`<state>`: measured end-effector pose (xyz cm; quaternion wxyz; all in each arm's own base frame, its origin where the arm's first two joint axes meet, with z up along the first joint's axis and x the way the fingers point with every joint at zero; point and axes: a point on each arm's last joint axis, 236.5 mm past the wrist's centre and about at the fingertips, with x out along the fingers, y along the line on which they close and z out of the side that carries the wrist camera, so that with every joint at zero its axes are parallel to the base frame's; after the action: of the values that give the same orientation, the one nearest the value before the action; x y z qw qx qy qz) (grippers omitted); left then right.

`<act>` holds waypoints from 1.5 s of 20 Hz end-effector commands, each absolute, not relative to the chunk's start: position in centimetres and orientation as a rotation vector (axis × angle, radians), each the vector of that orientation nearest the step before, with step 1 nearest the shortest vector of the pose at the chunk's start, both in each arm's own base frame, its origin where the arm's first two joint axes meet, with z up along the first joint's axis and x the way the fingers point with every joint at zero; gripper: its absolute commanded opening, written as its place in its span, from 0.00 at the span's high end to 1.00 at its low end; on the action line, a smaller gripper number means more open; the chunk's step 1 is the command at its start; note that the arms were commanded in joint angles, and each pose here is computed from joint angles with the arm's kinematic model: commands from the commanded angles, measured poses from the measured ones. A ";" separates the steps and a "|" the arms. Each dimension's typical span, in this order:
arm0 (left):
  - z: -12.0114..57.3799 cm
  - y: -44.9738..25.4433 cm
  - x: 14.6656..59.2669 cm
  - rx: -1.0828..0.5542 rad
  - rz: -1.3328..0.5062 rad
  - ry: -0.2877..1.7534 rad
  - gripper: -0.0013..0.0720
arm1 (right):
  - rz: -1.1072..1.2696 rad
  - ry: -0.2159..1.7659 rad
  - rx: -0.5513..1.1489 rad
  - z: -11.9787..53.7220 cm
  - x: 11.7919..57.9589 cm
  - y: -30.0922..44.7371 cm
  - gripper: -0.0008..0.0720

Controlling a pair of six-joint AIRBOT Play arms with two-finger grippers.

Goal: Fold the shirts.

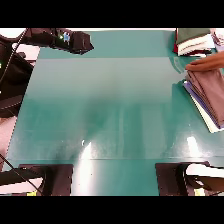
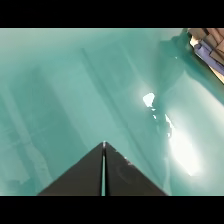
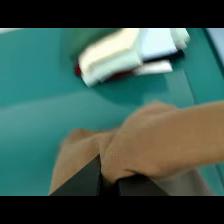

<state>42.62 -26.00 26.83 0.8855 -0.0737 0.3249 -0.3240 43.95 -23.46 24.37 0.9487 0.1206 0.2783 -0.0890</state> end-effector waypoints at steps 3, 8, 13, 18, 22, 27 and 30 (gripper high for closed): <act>26.7 -26.0 42.6 -0.131 -0.680 0.672 0.94 | -0.384 0.825 0.250 16.8 33.5 -27.1 0.96; 26.6 -26.0 42.5 -0.129 -0.682 0.678 0.94 | -0.494 0.894 0.370 12.0 27.1 -28.7 0.47; 26.6 -26.0 42.5 -0.129 -0.682 0.678 0.94 | -0.608 0.829 0.492 13.8 24.2 -31.0 0.26; 26.6 -26.0 42.5 -0.130 -0.682 0.678 0.94 | -0.204 0.604 0.621 20.3 34.2 -21.5 0.27; 26.5 -25.7 42.6 -0.121 -0.672 0.677 0.94 | 0.193 0.711 0.546 20.8 39.7 -6.1 0.33; 27.6 -25.8 43.5 -0.139 -0.662 0.620 0.94 | 0.526 0.733 0.319 21.2 40.9 10.8 0.38; 28.4 -25.8 44.1 -0.151 -0.656 0.582 0.94 | 0.632 0.733 0.156 20.6 39.5 17.2 0.83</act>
<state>43.45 -25.83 27.59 0.8959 -0.0666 0.3003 -0.3204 40.71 10.56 20.72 0.8871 0.1436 0.3609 0.2496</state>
